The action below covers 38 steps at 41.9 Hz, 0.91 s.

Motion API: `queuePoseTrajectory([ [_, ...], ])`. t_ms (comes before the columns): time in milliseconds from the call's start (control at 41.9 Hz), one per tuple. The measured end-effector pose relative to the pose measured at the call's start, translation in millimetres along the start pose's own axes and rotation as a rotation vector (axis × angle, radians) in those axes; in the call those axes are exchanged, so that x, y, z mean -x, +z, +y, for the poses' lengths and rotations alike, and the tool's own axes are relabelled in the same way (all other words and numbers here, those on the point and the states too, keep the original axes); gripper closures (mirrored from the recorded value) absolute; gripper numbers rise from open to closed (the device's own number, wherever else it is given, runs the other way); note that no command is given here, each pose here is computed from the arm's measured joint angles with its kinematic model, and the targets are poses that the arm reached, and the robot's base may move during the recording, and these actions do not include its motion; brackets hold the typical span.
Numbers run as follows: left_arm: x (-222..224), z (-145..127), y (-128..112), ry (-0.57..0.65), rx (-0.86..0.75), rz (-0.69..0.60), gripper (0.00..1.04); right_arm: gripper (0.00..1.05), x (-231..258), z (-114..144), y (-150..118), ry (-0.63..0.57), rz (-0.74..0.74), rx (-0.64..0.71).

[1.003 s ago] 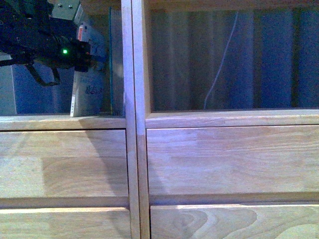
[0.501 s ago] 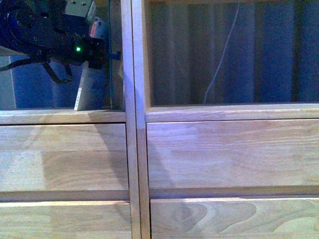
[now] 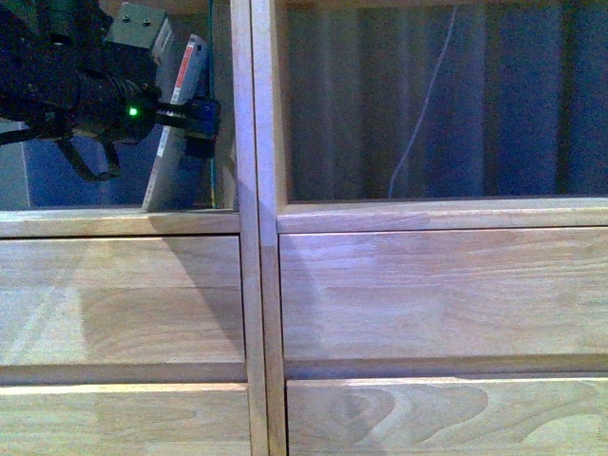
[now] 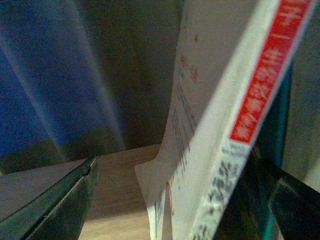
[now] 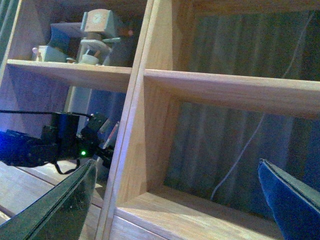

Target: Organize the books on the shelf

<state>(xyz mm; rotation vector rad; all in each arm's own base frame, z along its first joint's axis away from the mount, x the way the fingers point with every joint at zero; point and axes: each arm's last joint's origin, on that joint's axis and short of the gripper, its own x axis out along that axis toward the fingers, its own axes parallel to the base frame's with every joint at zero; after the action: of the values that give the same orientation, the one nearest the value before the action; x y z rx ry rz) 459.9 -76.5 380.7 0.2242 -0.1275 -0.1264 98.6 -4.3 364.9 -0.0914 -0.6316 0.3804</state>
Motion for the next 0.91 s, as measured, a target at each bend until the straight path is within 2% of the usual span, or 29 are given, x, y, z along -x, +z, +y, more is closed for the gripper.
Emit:
queuePoseTrajectory([
  [239, 50.0, 8.6, 13.4, 0.006, 0.001, -0.035, 0.07, 0.07, -0.9, 1.4, -1.3, 0.002, 0.005, -0.019],
  [382, 105.5, 20.3, 31.0, 0.0, 0.0, -0.122, 0.07, 0.07, -0.8, 1.2, -1.7, 0.001, 0.009, -0.025],
  [525, 162.5, 31.7, 36.5, 0.016, 0.026, -0.181, 0.07, 0.07, -1.1, -1.9, -7.6, -0.017, 0.04, -0.064],
  [645, 204.9, 38.8, 27.4, 0.031, 0.056, -0.191, 0.07, 0.07, -2.2, -7.0, -17.3, -0.046, 0.082, -0.115],
  [907, 304.8, 47.0, -21.0, -0.007, 0.167, -0.144, 0.07, 0.07, 0.6, -10.1, -44.9, -0.175, 0.176, -0.141],
])
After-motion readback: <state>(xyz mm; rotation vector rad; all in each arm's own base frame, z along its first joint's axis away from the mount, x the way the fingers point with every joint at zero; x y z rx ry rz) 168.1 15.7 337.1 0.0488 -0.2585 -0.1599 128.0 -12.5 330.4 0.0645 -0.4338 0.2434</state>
